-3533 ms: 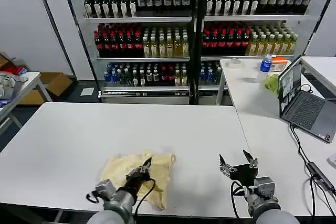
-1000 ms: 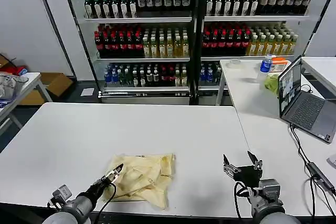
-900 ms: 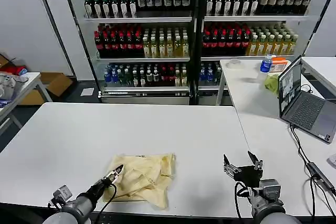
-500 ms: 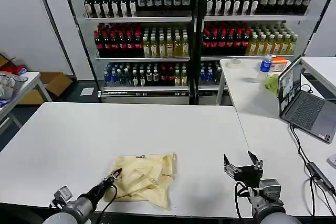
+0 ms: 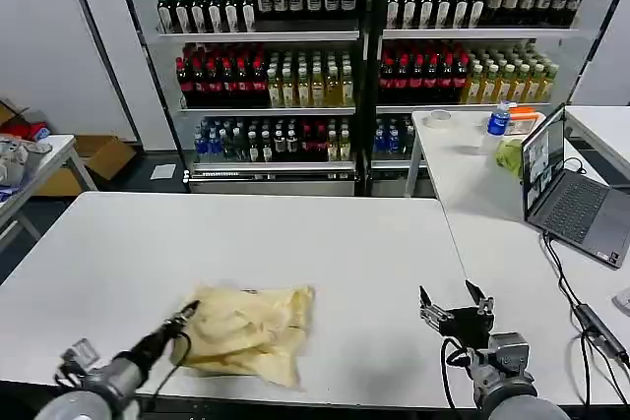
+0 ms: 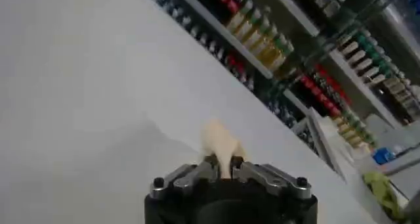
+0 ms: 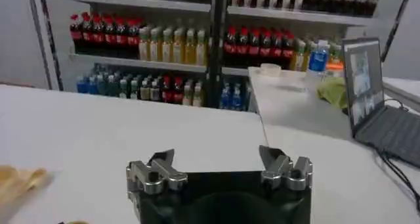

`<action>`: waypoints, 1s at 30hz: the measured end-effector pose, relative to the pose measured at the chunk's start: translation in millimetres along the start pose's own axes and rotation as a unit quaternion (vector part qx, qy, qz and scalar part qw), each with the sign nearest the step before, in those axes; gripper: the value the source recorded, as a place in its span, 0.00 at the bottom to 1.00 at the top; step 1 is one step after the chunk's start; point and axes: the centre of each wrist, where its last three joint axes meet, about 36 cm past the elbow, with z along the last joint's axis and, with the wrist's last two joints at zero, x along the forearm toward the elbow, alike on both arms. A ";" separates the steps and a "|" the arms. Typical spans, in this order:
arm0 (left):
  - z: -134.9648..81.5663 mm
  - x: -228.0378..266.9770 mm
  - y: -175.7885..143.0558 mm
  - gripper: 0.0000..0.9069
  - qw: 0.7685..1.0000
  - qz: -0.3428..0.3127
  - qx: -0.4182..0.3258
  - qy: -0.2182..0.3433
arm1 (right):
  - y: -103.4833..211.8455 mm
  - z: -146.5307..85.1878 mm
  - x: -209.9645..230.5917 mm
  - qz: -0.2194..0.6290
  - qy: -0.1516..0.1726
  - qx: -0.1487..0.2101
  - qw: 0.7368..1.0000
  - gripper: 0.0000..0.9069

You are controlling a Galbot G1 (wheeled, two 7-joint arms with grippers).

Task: Fold and organize the clothes.

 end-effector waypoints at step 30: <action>-44.5 7.9 4.5 0.11 0.795 -0.160 -0.580 -0.074 | 1.4 5.7 -12.1 0.001 -0.003 -0.012 1.000 1.00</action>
